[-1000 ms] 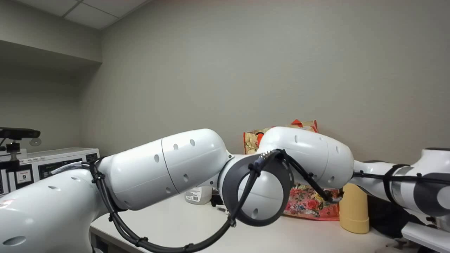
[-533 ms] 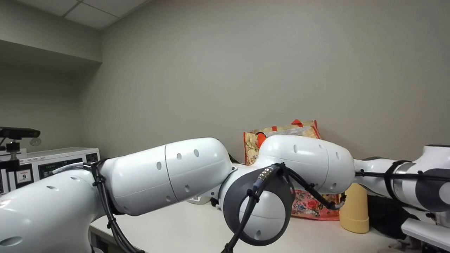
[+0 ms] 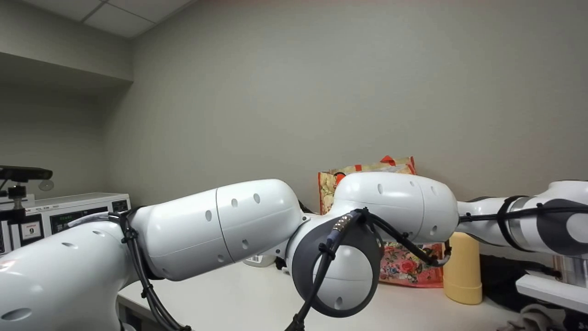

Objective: Move the sweater at the edge of the table closer to the bag

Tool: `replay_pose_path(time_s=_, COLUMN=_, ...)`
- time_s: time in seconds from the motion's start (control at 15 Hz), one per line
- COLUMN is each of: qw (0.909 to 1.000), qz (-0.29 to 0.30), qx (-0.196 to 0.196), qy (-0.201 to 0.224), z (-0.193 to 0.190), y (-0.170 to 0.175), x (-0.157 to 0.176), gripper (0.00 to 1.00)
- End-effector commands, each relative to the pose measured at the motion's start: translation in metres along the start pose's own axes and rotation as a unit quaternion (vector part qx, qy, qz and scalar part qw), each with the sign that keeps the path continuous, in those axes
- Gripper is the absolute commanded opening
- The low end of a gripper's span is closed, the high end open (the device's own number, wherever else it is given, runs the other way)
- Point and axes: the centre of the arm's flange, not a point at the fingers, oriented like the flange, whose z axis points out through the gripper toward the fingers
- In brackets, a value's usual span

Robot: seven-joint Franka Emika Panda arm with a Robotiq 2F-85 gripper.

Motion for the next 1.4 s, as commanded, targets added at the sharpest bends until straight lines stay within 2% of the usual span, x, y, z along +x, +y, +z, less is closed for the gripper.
replay_pose_path(time_s=0.0, qw=0.9981, qz=0.002, qx=-0.017, qy=-0.059, z=-0.048, y=0.003, x=0.029, gripper=0.06)
replay_pose_path(time_s=0.27, qw=0.9938, qz=-0.019, qx=-0.003, qy=-0.109, z=-0.121, y=-0.035, x=-0.009, gripper=0.05)
replay_pose_path(time_s=0.47, qw=0.9921, qz=-0.018, qx=-0.031, qy=-0.120, z=-0.164, y=-0.063, x=-0.028, gripper=0.06)
replay_pose_path(time_s=0.67, qw=0.9885, qz=-0.042, qx=-0.034, qy=-0.141, z=-0.190, y=-0.093, x=-0.045, gripper=0.06)
replay_pose_path(time_s=0.87, qw=0.9807, qz=-0.087, qx=-0.027, qy=-0.173, z=-0.192, y=-0.128, x=-0.070, gripper=0.06)
replay_pose_path(time_s=1.0, qw=0.9722, qz=-0.128, qx=-0.017, qy=-0.196, z=-0.185, y=-0.154, x=-0.091, gripper=0.06)
replay_pose_path(time_s=1.2, qw=0.9597, qz=-0.184, qx=-0.013, qy=-0.212, z=-0.179, y=-0.195, x=-0.118, gripper=0.06)
replay_pose_path(time_s=1.33, qw=0.9545, qz=-0.211, qx=-0.013, qy=-0.211, z=-0.179, y=-0.219, x=-0.135, gripper=0.06)
